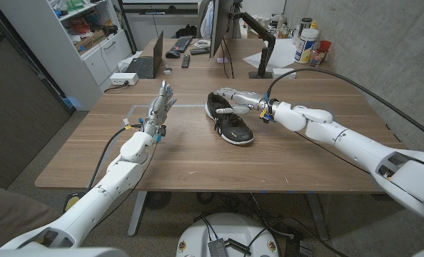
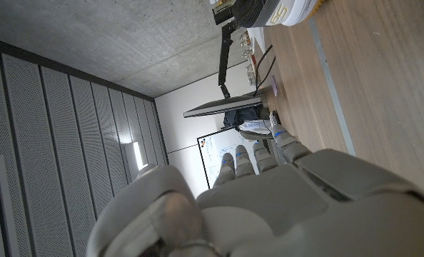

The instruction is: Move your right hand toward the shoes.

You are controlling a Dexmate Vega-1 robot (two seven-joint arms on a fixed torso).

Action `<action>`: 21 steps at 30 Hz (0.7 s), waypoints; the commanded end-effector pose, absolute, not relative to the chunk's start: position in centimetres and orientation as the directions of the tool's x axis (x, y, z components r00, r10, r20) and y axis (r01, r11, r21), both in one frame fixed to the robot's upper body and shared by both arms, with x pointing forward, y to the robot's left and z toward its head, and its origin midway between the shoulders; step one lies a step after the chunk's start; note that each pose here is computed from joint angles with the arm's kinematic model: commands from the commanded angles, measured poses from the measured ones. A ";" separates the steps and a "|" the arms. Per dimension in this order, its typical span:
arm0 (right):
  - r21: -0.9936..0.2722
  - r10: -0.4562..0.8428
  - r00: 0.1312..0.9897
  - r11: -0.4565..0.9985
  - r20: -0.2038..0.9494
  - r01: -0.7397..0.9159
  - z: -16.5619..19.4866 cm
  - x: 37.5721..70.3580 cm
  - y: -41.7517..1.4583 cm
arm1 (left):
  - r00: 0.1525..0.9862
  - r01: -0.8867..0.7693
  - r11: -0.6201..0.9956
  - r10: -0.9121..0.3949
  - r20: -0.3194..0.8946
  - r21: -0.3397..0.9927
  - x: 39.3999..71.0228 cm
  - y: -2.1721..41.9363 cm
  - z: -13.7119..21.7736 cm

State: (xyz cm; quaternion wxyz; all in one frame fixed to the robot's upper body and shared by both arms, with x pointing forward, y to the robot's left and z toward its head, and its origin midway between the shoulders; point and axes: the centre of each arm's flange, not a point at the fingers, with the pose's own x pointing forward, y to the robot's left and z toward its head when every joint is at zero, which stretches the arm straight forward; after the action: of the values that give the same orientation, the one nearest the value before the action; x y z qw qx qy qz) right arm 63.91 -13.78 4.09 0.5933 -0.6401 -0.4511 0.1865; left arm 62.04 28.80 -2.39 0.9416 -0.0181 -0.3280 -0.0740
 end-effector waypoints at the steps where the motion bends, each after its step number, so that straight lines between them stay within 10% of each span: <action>1: -0.934 0.805 0.523 0.102 0.280 0.343 3.8 64.2 -13.7 | 0.776 0.151 0.988 -0.129 0.618 0.017 61.9 28.6 -2.5; 21: -0.944 0.807 0.535 0.076 0.248 0.322 3.2 64.8 -13.5 | 0.779 0.150 0.989 -0.128 0.614 0.015 61.7 28.5 -2.8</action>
State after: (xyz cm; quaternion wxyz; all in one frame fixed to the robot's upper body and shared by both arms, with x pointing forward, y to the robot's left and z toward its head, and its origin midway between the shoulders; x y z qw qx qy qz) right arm 64.53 -13.68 3.55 0.5929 -0.6434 -0.4416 0.1984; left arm 61.83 28.55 -2.63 0.9426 -0.0176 -0.3252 -0.0742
